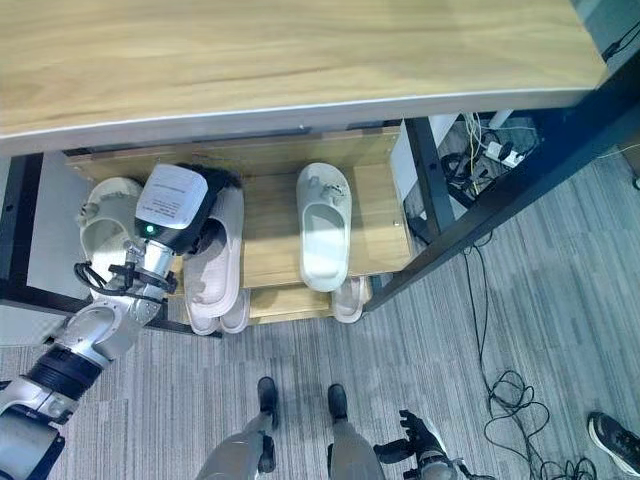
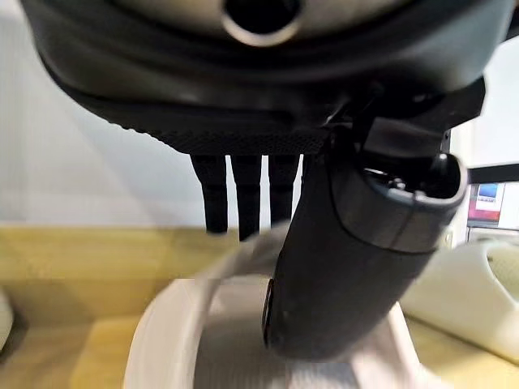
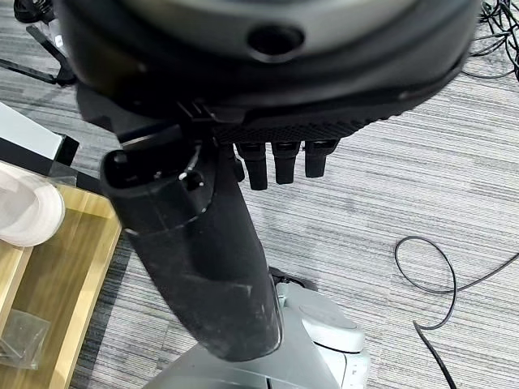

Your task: Arrange the slippers neatly on the shoe rack.

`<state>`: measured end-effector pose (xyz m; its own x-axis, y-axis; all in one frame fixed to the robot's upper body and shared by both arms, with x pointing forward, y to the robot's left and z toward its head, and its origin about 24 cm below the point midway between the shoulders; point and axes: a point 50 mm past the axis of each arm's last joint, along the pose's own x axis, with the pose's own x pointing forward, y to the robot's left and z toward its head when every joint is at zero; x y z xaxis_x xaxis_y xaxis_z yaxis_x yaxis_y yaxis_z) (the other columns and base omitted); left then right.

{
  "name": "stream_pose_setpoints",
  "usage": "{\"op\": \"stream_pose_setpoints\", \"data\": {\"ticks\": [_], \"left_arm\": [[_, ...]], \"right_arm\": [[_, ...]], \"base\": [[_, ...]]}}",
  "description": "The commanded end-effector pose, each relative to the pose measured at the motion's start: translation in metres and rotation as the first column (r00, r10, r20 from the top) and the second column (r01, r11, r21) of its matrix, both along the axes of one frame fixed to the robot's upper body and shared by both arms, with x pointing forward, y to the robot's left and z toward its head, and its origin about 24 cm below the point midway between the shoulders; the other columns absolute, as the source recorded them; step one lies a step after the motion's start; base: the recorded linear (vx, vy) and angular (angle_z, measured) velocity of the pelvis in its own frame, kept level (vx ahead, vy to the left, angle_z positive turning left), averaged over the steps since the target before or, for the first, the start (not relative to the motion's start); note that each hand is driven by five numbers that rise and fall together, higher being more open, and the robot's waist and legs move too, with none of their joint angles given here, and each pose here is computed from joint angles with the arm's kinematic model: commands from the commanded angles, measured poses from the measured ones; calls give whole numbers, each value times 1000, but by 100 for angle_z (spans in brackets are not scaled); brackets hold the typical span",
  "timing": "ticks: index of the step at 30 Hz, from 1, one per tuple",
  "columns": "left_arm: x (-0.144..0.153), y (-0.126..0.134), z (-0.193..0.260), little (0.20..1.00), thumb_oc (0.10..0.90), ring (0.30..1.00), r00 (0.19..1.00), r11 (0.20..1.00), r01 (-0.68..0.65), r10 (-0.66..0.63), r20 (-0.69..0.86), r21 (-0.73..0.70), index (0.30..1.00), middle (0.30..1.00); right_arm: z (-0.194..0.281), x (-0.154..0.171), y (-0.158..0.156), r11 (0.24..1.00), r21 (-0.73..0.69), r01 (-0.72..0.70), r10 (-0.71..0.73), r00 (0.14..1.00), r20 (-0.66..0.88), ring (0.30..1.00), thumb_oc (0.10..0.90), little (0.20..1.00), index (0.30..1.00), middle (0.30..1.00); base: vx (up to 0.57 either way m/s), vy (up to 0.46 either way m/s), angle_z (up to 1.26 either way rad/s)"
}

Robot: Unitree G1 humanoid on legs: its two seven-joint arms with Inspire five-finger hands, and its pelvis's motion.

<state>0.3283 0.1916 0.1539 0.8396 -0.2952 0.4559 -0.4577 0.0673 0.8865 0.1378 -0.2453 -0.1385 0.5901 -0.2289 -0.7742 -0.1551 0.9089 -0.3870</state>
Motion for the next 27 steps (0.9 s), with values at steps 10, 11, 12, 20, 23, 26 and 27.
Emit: {"op": "stream_pose_setpoints", "data": {"ticks": [10, 11, 12, 20, 23, 26, 27], "left_arm": [[-81, 13, 20, 300, 400, 300, 943, 915, 214, -102, 317, -342, 300, 300], [-83, 14, 20, 300, 400, 300, 944, 915, 213, -101, 315, -342, 300, 300], [-88, 16, 15, 300, 400, 300, 950, 915, 204, -98, 298, -348, 300, 300], [-115, 16, -30, 300, 400, 300, 985, 840, 174, -157, 78, -514, 300, 300], [-115, 9, -39, 300, 400, 300, 979, 827, 182, -201, 22, -532, 300, 300], [-111, -5, -62, 300, 400, 300, 950, 814, 178, -289, -120, -553, 300, 300], [-110, -6, -63, 300, 400, 300, 949, 813, 181, -292, -118, -553, 300, 300]], "right_arm": [[-13, -54, -11, 997, -58, 58, -66, 989, -129, 900, 800, 900, 900, 900], [-13, -55, -11, 997, -58, 56, -64, 989, -132, 900, 800, 900, 900, 900], [-14, -57, -10, 996, -58, 61, -68, 988, -135, 900, 800, 900, 900, 900], [-19, -76, -9, 990, -61, 127, -136, 973, -188, 900, 800, 900, 900, 900], [-19, -76, -11, 988, -77, 131, -144, 970, -194, 900, 800, 900, 900, 900], [-16, -66, -16, 986, -111, 121, -140, 974, -178, 900, 800, 900, 900, 900], [-16, -65, -17, 986, -111, 124, -142, 974, -176, 900, 800, 900, 900, 900]], "base": [[1, -22, 4], [2, -64, -3], [0, 0, 0], [6, -60, 22], [-25, -34, 11], [-39, -35, 8], [-12, -72, 18]]}}
